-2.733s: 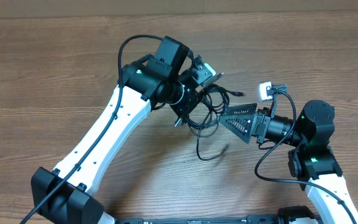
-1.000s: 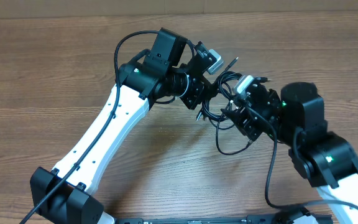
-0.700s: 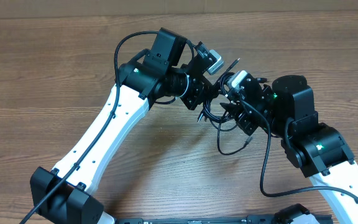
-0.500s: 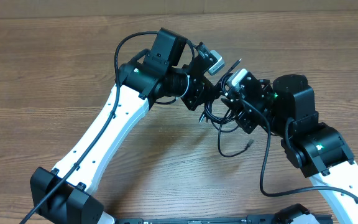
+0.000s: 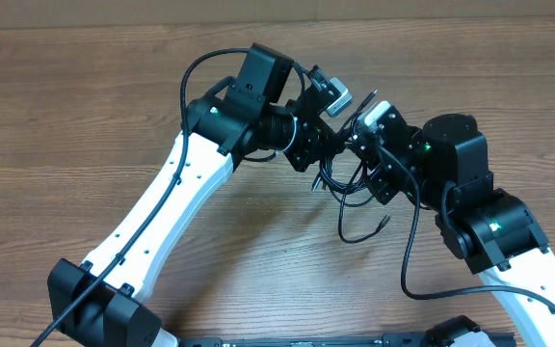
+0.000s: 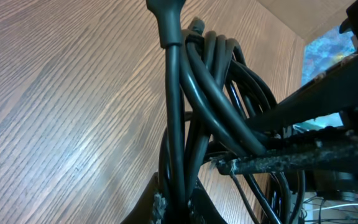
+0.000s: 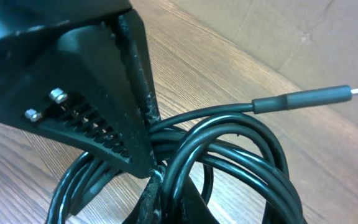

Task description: Untangle cables

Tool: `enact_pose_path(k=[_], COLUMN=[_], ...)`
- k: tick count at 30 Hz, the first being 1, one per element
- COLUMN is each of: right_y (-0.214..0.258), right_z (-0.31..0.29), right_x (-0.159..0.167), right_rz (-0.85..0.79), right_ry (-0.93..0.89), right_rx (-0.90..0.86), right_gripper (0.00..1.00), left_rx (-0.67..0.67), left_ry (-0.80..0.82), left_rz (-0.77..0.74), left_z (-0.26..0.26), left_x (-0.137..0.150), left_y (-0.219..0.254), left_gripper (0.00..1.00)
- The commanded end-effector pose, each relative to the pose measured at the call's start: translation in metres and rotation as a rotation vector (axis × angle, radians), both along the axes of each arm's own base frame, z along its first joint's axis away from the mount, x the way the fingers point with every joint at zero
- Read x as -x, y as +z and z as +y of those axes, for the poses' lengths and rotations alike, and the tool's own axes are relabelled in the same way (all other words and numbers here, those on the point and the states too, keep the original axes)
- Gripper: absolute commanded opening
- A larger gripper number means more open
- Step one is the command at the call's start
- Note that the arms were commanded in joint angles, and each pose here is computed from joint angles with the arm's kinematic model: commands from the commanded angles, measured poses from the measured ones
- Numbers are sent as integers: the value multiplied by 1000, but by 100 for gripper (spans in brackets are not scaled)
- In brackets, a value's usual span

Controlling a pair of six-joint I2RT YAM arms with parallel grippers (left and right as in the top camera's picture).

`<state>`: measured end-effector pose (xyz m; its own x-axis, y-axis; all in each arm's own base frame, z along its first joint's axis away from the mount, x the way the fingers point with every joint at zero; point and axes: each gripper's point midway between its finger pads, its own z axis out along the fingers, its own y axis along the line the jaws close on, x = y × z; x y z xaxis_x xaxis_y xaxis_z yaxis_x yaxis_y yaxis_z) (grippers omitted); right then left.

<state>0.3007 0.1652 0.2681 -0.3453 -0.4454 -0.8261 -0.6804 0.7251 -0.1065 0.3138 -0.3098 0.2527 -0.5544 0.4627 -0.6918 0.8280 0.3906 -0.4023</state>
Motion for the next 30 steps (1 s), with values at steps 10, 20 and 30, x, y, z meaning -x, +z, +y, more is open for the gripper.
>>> enact_pose_path(k=[10, 20, 30], right_y=[30, 66, 71], right_z=[37, 39, 21], right_x=[37, 72, 71], right_rz=[51, -31, -51], right_ry=[220, 321, 192], right_rx=[-205, -280, -265], right_gripper=[4, 4, 4], left_rx=[-60, -69, -89], left_ry=[217, 420, 468], left_rz=[17, 105, 136], left_z=[24, 70, 93], left_x=[-32, -63, -68], left_y=[2, -3, -9], left_gripper=[4, 4, 4])
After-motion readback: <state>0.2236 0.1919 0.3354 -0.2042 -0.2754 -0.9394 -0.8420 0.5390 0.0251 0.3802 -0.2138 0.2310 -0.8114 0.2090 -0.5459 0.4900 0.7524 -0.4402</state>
